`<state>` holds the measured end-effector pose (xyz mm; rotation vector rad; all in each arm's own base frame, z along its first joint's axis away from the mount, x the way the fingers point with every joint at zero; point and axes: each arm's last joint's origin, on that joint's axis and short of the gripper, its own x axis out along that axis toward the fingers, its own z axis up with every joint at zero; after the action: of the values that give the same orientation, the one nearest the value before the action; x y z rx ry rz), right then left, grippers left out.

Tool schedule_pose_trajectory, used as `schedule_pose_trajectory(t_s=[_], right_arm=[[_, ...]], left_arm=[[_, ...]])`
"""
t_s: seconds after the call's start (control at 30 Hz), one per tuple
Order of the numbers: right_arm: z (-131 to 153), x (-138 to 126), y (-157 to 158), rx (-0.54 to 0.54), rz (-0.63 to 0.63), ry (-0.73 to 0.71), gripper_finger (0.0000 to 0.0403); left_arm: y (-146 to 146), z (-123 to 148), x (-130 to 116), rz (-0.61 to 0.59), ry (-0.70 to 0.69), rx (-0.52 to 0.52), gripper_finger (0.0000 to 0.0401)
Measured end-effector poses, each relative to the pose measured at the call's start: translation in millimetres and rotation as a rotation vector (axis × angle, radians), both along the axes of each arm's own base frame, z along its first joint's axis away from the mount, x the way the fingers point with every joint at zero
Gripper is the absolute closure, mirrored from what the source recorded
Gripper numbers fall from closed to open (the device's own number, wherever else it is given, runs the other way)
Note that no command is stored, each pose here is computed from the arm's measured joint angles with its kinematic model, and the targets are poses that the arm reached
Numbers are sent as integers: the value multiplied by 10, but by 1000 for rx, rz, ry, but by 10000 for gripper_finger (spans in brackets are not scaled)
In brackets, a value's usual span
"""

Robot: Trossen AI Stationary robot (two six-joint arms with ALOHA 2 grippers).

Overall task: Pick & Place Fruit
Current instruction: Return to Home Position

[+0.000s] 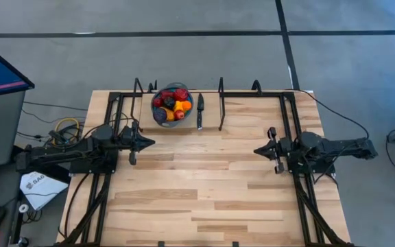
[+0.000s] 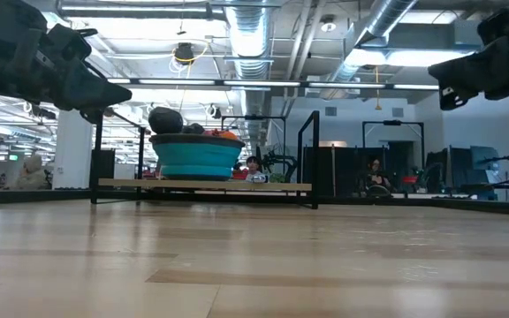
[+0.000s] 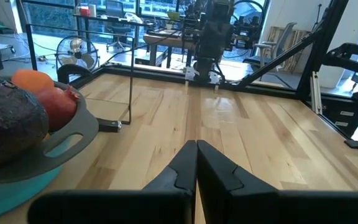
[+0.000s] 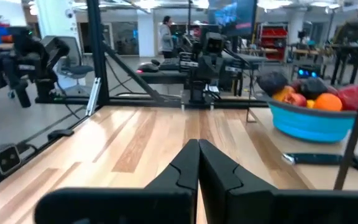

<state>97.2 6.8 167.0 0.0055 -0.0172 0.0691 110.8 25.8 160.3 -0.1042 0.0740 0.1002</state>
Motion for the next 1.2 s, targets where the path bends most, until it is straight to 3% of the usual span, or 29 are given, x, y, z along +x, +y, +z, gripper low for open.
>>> schedule_pose_trajectory(t_s=[0.47, 1.2], right_arm=[[-16, 2, 87, -33, 88, 16, 403], [-21, 3, 87, -33, 87, 17, 403]], left_arm=[[1, 6, 0, 1, -6, 2, 399], [1, 16, 1, 1, -16, 5, 399]])
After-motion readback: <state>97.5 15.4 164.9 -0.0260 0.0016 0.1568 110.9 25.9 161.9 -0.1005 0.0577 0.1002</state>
